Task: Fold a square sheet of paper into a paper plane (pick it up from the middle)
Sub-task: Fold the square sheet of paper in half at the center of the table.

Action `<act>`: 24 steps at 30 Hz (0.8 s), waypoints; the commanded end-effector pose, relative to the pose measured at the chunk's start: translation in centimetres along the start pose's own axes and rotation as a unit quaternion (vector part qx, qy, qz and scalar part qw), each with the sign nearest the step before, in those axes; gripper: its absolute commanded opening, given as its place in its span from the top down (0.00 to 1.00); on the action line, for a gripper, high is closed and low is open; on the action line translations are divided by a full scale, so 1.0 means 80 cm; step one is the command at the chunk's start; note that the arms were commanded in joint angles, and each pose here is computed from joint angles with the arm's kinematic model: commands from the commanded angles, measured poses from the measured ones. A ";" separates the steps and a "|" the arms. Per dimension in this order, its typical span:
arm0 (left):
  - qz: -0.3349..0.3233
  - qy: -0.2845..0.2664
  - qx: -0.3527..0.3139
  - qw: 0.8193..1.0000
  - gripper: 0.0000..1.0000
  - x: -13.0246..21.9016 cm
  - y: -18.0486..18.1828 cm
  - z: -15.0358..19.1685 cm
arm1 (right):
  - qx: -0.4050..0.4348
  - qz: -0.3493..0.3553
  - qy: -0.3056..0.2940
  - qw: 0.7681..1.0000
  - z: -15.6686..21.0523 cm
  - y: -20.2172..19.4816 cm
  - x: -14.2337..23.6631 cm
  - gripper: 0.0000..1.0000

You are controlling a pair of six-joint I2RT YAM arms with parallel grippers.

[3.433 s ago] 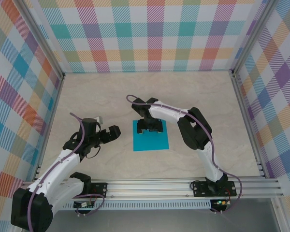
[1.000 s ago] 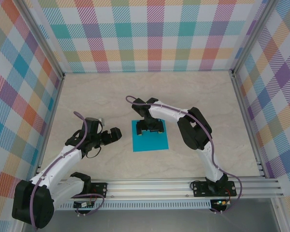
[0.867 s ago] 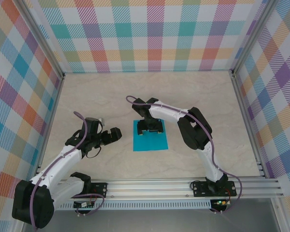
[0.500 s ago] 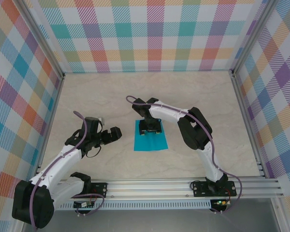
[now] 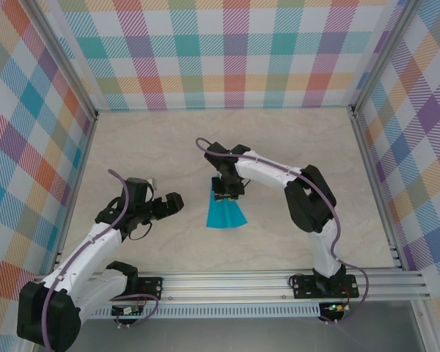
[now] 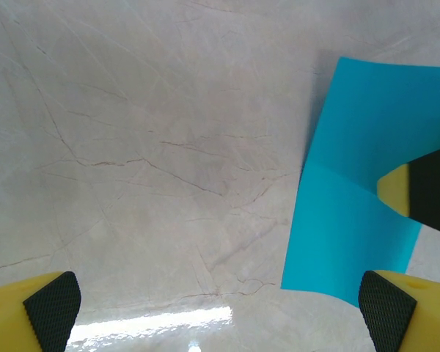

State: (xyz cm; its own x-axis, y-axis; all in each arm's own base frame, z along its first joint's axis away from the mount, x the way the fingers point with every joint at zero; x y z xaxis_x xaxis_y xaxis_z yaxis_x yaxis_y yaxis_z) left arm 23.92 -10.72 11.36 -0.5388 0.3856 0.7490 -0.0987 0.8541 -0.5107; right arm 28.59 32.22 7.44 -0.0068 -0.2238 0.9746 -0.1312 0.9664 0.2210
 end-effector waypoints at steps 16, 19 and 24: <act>0.019 -0.029 0.019 0.999 0.00 0.038 -0.014 -0.010 | -0.027 -0.365 0.047 0.929 -0.033 0.086 0.064 0.71; 0.034 -0.028 0.020 0.999 0.00 0.038 -0.021 -0.011 | -0.050 -0.365 0.057 0.928 -0.036 0.064 0.047 0.71; 0.051 -0.021 0.027 0.998 0.00 0.031 -0.027 -0.010 | -0.093 -0.342 0.065 0.933 -0.027 0.014 0.011 0.70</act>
State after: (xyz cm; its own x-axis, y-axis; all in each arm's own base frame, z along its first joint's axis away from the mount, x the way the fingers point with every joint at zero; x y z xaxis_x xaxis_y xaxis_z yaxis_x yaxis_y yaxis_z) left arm 22.85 -10.82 13.69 -0.5688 0.4209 0.7066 -0.1005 0.8171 -0.5677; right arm 30.59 34.24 9.99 0.1279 -0.7785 0.6145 0.0775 0.6255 0.7764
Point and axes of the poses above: each hand's point on the last joint's axis, 136 mm out from that joint toward the fingers, its own x axis back along the fingers, its own y axis along the line the jaws close on, z = x × y, the point moved 1 cm from there along x, back along the fingers
